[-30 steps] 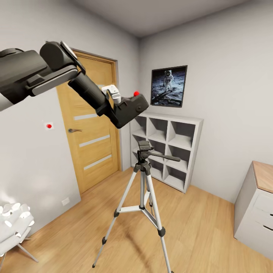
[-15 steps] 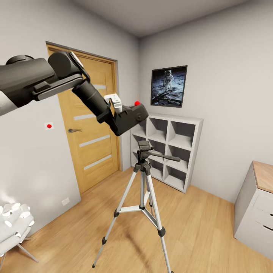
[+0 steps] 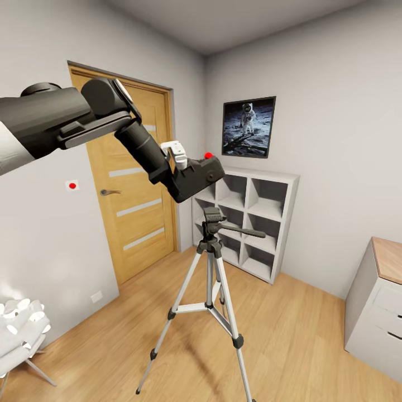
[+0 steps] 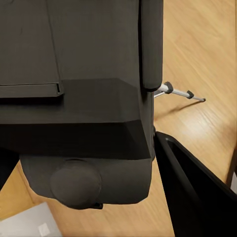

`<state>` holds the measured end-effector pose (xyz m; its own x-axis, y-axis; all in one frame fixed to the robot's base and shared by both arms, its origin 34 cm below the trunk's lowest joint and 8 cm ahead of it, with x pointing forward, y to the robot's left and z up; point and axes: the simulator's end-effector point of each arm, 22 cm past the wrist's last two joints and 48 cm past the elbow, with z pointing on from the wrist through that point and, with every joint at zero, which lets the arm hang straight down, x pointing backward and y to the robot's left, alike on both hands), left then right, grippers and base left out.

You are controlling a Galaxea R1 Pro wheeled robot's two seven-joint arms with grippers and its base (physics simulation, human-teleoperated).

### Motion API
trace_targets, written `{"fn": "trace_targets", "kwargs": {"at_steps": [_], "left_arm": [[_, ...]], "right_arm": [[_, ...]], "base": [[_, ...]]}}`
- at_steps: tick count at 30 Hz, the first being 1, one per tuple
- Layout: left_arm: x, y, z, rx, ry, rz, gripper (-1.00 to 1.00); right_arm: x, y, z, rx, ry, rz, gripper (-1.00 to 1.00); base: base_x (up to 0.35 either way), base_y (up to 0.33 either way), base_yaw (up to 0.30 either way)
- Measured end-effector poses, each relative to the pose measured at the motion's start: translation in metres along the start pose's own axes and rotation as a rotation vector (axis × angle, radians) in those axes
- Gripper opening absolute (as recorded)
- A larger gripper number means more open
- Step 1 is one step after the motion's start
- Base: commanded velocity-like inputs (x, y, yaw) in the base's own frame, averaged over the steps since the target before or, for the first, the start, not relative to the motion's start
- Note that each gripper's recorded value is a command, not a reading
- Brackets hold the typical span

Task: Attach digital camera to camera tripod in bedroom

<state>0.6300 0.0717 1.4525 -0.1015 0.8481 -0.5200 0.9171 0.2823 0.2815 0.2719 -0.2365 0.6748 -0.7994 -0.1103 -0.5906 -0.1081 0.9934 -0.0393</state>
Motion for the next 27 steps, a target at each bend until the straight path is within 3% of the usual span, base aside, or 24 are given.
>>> {"fn": "trace_targets", "kwargs": {"at_steps": [3, 4, 8, 11, 16, 18, 21, 23, 27], "left_arm": [[-0.001, -0.001, 0.001, 0.001, 0.001, 0.004, -1.0], [-0.002, -0.001, 0.001, 0.001, 0.001, 0.005, -1.0], [-0.002, -0.001, 0.001, 0.001, 0.002, 0.006, -1.0], [-0.004, -0.003, 0.003, 0.003, 0.003, 0.009, -1.0], [-0.005, -0.003, 0.003, 0.002, 0.004, 0.01, -1.0], [-0.005, -0.002, 0.003, -0.001, 0.005, 0.01, -1.0], [-0.004, -0.001, 0.003, -0.005, 0.007, 0.01, -1.0], [-0.004, -0.001, 0.004, -0.006, 0.01, 0.014, -1.0], [-0.005, -0.002, 0.004, -0.006, 0.011, 0.017, -1.0]], "right_arm": [[-0.025, -0.002, 0.002, 0.003, -0.074, -0.001, 1.0], [-0.048, -0.004, 0.003, 0.007, -0.146, -0.002, 1.0], [-0.11, -0.008, -0.002, 0.016, -0.331, -0.004, 1.0], [-0.147, -0.01, -0.007, 0.02, -0.422, -0.008, 1.0], [-0.198, -0.01, -0.017, 0.025, -0.538, -0.005, 1.0], [-0.235, -0.01, -0.028, 0.031, -0.619, 0.0, 1.0], [-0.26, -0.008, -0.037, 0.035, -0.672, 0.008, 1.0], [-0.299, -0.001, -0.051, 0.036, -0.733, 0.021, 1.0], [-0.332, 0.014, -0.065, 0.027, -0.765, 0.024, 1.0]], "base": [[0.0, 0.0, 0.0], [0.0, 0.0, 0.0], [0.0, 0.0, 0.0], [0.0, 0.0, 0.0], [0.0, 0.0, 0.0], [0.0, 0.0, 0.0], [0.0, 0.0, 0.0], [0.0, 0.0, 0.0], [0.0, 0.0, 0.0]]}}
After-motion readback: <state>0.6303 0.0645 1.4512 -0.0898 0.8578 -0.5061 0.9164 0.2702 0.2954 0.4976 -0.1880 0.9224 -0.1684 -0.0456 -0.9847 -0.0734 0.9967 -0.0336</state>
